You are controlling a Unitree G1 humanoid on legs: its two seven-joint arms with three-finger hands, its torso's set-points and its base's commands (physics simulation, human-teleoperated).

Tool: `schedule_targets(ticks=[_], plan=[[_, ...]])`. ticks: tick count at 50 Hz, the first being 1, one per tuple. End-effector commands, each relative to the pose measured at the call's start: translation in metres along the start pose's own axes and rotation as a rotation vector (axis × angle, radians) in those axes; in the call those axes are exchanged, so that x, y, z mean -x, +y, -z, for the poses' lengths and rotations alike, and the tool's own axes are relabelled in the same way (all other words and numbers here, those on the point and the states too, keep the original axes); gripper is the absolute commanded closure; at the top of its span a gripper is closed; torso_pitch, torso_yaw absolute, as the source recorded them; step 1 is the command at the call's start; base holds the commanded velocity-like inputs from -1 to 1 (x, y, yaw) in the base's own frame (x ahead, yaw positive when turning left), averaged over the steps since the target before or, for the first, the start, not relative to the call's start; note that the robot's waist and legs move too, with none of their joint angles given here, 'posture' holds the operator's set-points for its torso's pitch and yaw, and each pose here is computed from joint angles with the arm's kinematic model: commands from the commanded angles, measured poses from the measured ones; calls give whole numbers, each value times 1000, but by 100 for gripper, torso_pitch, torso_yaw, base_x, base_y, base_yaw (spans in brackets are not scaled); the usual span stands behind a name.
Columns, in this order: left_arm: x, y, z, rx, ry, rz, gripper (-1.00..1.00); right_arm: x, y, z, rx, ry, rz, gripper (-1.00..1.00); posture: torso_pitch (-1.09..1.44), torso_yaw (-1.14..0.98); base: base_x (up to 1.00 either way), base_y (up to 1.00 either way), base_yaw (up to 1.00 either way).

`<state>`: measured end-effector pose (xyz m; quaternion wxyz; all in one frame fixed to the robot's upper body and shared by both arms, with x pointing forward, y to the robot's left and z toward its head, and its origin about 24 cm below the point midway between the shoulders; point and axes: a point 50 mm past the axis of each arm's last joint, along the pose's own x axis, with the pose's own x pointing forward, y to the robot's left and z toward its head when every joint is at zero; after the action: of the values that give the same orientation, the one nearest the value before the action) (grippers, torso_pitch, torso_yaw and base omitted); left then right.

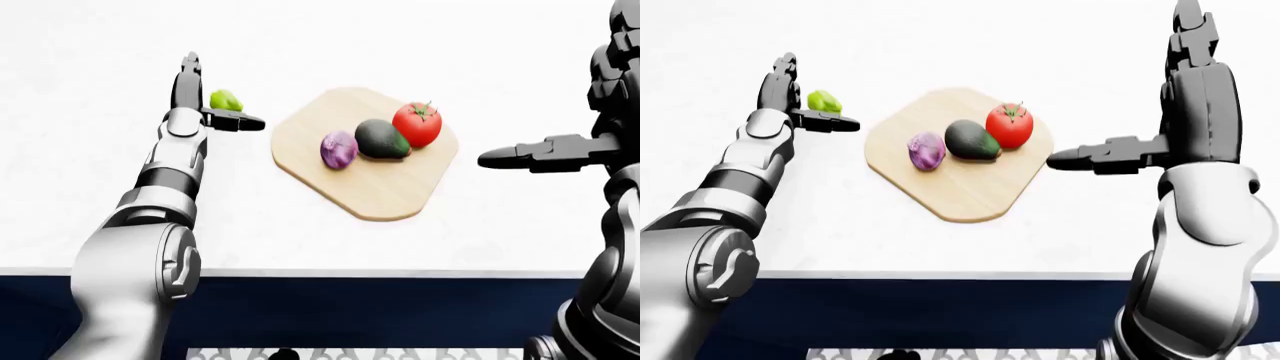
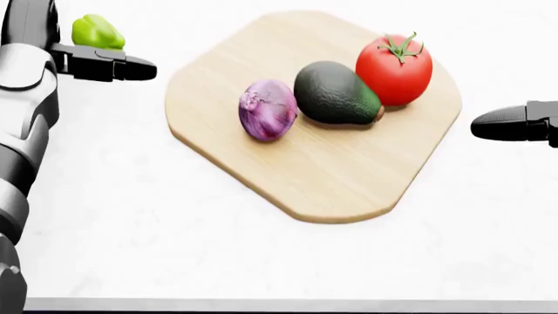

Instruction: Place the avocado, onion, tomato and bell pepper on the cutting board.

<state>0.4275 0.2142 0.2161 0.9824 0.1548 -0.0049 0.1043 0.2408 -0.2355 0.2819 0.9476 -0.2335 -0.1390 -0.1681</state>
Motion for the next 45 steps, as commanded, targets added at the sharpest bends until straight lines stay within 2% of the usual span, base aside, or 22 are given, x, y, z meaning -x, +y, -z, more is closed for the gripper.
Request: schedule_targets(ticks=[1,8,16,22,24,25,26,28,31,32,37,45], plan=[[-2,9,-31,3,-113,-37,-100,1,-7,-12,12,-68,39,-100,29,0,0,0,0],[-1,7,-31,0,-119,-23,-100,1,-6,-11,14,-64,40,-100,32,0,0,0,0],[-1,9,-30,-8,-131,-61,-100,5,-8,-9,13,-62,44,-100,35,0,0,0,0],[-1,8,-30,-9,-130,-59,-100,6,-9,-9,15,-61,47,-100,35,0,0,0,0],[-1,8,-30,-8,-133,-54,-87,6,-10,-9,14,-59,49,-100,35,0,0,0,0],[-1,7,-31,-8,-134,-55,-70,6,-10,-9,15,-60,49,-100,35,0,0,0,0],[-1,7,-31,-7,-135,-51,-70,6,-10,-9,16,-60,49,-100,35,0,0,0,0],[-1,6,-31,-10,-138,-48,-47,7,-10,-9,16,-59,48,-100,35,0,0,0,0],[-1,5,-32,-14,-139,-49,-29,7,-11,-10,16,-60,48,-100,35,0,0,0,0],[-1,5,-32,-17,-139,-48,-13,7,-12,-10,16,-60,49,-100,35,0,0,0,0],[-1,3,-33,-18,-141,-43,-6,6,-14,-13,16,-64,52,-100,35,0,0,0,0],[-1,0,-32,-47,-142,-36,27,7,-15,-16,17,-69,54,-100,35,0,0,0,0]])
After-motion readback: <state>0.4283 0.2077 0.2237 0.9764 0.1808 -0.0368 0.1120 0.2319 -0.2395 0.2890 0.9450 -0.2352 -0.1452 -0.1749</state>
